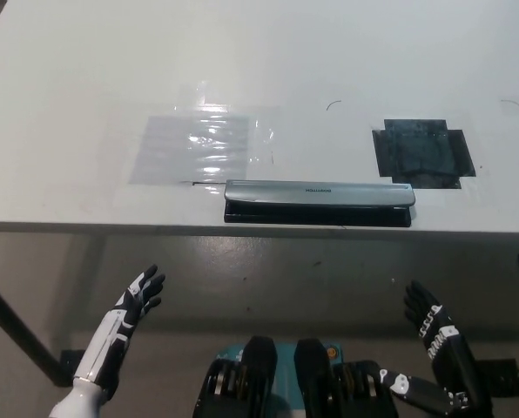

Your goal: The paper pin puncher is placed at the center of the table and close to the robot and the robot uses its right fist to press on the paper pin puncher

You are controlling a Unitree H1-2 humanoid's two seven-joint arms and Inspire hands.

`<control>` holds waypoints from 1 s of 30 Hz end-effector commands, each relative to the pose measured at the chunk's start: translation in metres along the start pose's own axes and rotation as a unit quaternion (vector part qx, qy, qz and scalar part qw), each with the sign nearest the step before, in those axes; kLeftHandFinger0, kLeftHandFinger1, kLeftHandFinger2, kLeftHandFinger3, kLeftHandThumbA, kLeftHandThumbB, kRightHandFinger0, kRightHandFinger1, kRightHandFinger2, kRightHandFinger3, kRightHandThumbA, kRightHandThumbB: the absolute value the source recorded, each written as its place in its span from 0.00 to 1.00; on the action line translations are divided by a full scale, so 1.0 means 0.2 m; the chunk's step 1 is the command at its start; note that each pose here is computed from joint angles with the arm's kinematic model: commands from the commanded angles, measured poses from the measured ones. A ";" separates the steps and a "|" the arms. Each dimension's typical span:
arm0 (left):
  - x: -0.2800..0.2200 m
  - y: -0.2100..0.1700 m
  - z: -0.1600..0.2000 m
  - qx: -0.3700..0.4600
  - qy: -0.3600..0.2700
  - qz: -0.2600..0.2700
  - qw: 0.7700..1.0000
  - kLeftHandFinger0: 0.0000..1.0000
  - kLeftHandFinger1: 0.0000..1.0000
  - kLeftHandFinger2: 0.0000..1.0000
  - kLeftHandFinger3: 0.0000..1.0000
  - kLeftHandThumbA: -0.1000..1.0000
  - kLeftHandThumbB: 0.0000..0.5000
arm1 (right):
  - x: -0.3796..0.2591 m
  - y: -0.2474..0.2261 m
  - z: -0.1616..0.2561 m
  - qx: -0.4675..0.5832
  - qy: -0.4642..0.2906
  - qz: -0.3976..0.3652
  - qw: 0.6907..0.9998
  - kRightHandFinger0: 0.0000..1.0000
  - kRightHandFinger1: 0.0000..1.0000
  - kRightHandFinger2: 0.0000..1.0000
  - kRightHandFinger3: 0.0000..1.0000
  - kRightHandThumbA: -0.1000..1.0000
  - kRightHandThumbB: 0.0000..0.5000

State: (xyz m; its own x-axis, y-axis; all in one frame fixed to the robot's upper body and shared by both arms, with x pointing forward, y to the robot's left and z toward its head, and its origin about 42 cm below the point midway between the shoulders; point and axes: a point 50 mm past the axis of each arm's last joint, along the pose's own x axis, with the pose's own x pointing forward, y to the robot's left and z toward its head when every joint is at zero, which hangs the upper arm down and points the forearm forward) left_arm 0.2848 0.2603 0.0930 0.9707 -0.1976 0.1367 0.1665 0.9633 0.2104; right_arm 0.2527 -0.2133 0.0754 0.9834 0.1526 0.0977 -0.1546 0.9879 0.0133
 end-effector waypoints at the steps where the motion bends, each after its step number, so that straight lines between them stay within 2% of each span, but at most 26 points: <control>1: 0.04 0.04 0.06 0.008 -0.025 0.000 1.000 1.00 1.00 1.00 1.00 1.00 0.65 | 0.04 0.00 0.05 0.014 -0.038 0.020 0.999 1.00 1.00 1.00 1.00 1.00 0.57; 7: 0.05 0.04 0.06 0.006 -0.030 0.000 1.000 1.00 1.00 1.00 1.00 1.00 0.61 | 0.05 0.00 0.06 0.011 -0.037 0.022 0.999 1.00 1.00 1.00 1.00 1.00 0.57; 17: 0.03 0.03 0.06 0.004 -0.023 0.002 1.000 1.00 1.00 1.00 1.00 1.00 0.63 | 0.05 0.00 0.05 0.005 -0.038 0.028 0.999 1.00 1.00 1.00 1.00 1.00 0.53; 30: 0.03 0.03 0.05 0.005 -0.023 0.003 1.000 1.00 1.00 1.00 1.00 1.00 0.60 | 0.05 -0.01 0.06 -0.010 -0.031 0.040 0.999 1.00 1.00 1.00 1.00 1.00 0.58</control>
State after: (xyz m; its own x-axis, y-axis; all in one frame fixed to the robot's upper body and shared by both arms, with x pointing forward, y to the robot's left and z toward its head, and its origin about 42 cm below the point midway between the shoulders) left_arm 0.2857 0.2602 0.0933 0.9709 -0.1974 0.1359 0.1663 0.9633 0.2106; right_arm 0.2564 -0.2134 0.0783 0.9738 0.1997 0.1088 -0.2019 0.9794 0.0092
